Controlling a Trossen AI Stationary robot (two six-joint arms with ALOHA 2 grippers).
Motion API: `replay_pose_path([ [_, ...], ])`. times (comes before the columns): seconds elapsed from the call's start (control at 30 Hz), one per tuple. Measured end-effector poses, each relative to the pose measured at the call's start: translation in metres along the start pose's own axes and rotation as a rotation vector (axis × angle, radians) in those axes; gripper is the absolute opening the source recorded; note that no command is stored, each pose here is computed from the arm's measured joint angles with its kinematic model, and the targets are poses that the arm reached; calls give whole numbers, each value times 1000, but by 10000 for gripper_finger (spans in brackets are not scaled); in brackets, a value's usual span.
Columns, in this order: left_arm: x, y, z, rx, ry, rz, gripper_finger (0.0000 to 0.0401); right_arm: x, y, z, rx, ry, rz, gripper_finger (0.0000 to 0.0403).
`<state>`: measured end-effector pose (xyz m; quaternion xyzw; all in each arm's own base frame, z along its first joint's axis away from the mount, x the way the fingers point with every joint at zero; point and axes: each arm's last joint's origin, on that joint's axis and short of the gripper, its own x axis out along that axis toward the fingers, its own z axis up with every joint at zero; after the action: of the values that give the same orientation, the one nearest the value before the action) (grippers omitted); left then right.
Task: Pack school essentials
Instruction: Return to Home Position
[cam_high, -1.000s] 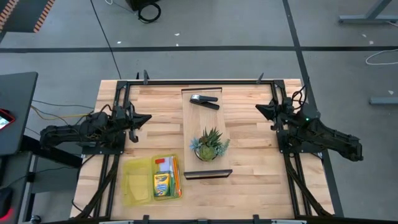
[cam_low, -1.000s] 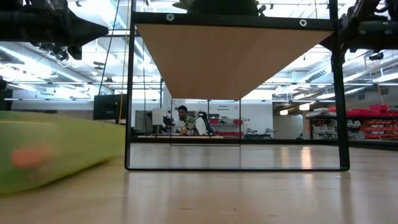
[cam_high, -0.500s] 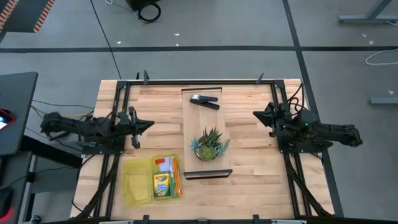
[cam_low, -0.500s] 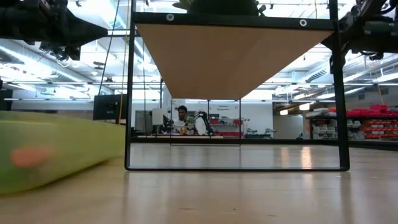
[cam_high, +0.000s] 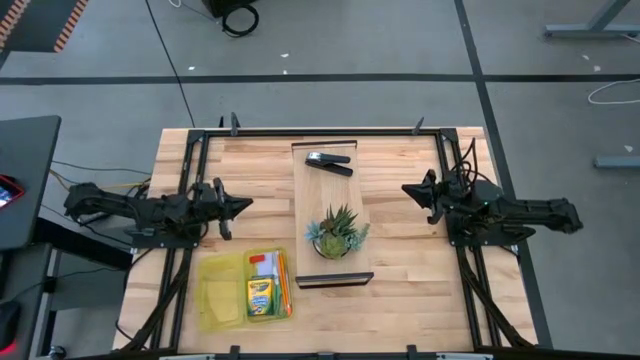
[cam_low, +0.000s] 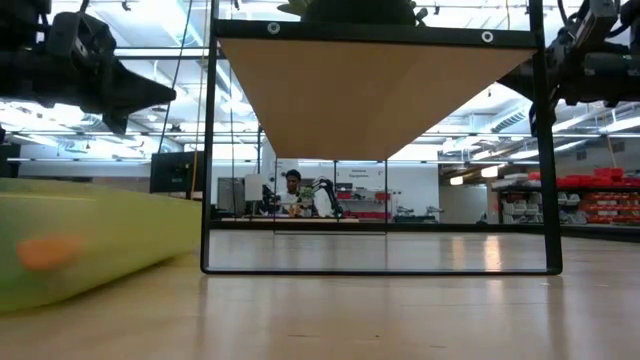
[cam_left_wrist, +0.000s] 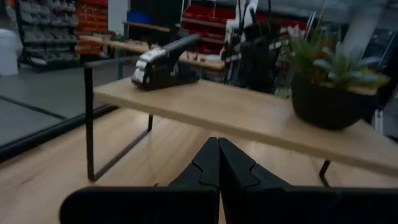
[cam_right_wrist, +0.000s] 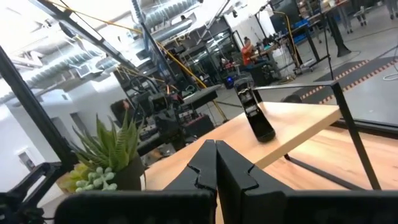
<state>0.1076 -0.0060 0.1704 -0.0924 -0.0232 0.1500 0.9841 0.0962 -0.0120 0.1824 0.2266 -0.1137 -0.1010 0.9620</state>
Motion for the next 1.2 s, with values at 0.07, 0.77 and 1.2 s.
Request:
replay_pose_path([
  [0.07, 0, 0, -1, -5, 13, 2, 0, 0, -1, 0, -2, 3, -2, 7],
  [0.77, 0, 2, -2, 431, 23, 65, 46, 0, -10, -12, -498, 144, -109, 7],
  [1.2, 0, 2, -2, 467, 25, 65, 38, 0, -10, -12, -491, 145, -107, 7],
])
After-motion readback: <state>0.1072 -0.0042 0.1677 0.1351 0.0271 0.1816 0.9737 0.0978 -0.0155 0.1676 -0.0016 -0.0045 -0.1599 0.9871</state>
